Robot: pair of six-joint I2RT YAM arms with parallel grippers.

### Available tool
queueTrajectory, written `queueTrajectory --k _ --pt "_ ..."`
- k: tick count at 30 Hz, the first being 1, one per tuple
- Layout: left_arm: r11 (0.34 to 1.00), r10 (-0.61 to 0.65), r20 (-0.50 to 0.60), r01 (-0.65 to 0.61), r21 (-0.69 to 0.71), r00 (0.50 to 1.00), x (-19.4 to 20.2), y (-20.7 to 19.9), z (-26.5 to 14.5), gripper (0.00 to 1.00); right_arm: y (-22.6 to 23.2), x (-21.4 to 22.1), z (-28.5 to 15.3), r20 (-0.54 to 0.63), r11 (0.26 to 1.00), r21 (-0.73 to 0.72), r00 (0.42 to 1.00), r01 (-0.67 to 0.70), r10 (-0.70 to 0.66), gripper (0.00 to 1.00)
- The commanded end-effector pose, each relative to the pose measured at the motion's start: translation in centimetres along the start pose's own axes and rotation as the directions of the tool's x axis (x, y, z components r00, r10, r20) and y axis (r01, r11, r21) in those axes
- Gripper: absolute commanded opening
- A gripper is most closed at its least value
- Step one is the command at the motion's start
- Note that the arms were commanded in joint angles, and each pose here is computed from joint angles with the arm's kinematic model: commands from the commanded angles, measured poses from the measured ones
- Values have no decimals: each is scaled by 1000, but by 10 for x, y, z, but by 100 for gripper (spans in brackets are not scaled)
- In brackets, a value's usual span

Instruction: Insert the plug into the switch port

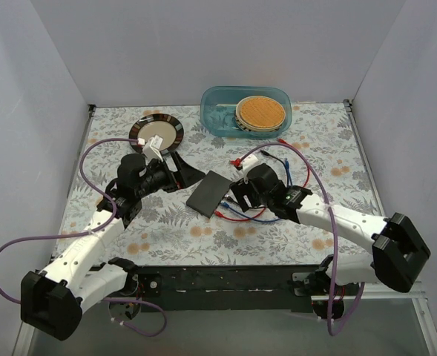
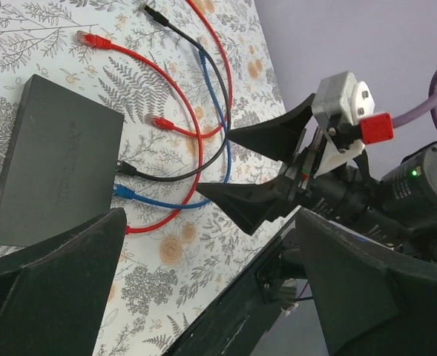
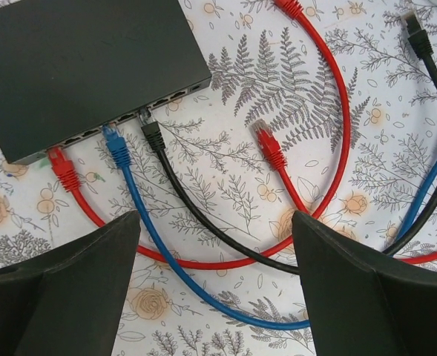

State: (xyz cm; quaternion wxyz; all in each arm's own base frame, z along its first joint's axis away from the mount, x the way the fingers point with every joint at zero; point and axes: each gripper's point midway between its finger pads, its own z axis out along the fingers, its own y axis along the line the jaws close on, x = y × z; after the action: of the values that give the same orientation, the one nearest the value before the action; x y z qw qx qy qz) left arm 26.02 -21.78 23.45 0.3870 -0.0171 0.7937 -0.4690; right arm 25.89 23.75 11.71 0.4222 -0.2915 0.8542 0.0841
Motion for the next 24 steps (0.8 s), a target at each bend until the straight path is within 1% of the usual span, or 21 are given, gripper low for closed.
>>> queueTrajectory --k 1,3,5,8,9,10,12,14,19,22,24 --pt "1000 20 -25 -20 18 999 4 -1 3 98 -13 -16 18 -3 998 55 1000 -17 18 87" --pt "999 22 -32 -22 25 999 5 -2 4 98 -22 -23 26 -9 997 69 1000 -22 22 84" --pt "1000 28 -43 -27 14 999 6 2 7 98 -22 -18 39 -40 998 51 999 -20 22 77" --pt "1000 28 -51 -27 11 998 8 5 10 98 -30 -16 52 -53 999 39 998 -33 35 77" --pt "1000 28 -55 -28 8 998 9 7 11 98 -41 -12 57 -62 997 46 996 -57 60 76" --pt "1000 28 -59 -28 11 998 9 6 11 98 -38 -9 63 -68 997 6 995 -73 74 74" --pt "1000 24 -68 -24 11 997 11 9 13 98 -46 -5 69 -77 995 -3 992 -96 96 74" --pt "1000 26 -73 -25 17 997 12 9 14 98 -47 0 75 -87 996 -18 992 -92 90 74" --pt "1000 24 -76 -23 18 997 13 11 16 98 -56 18 89 -137 996 2 986 -95 94 72" --pt "1000 23 -85 -22 18 996 16 13 18 98 -57 30 96 -169 995 -6 981 -97 95 66" --pt "1000 28 -89 -27 15 996 17 14 18 98 -57 37 101 -189 995 -11 977 -101 97 60"
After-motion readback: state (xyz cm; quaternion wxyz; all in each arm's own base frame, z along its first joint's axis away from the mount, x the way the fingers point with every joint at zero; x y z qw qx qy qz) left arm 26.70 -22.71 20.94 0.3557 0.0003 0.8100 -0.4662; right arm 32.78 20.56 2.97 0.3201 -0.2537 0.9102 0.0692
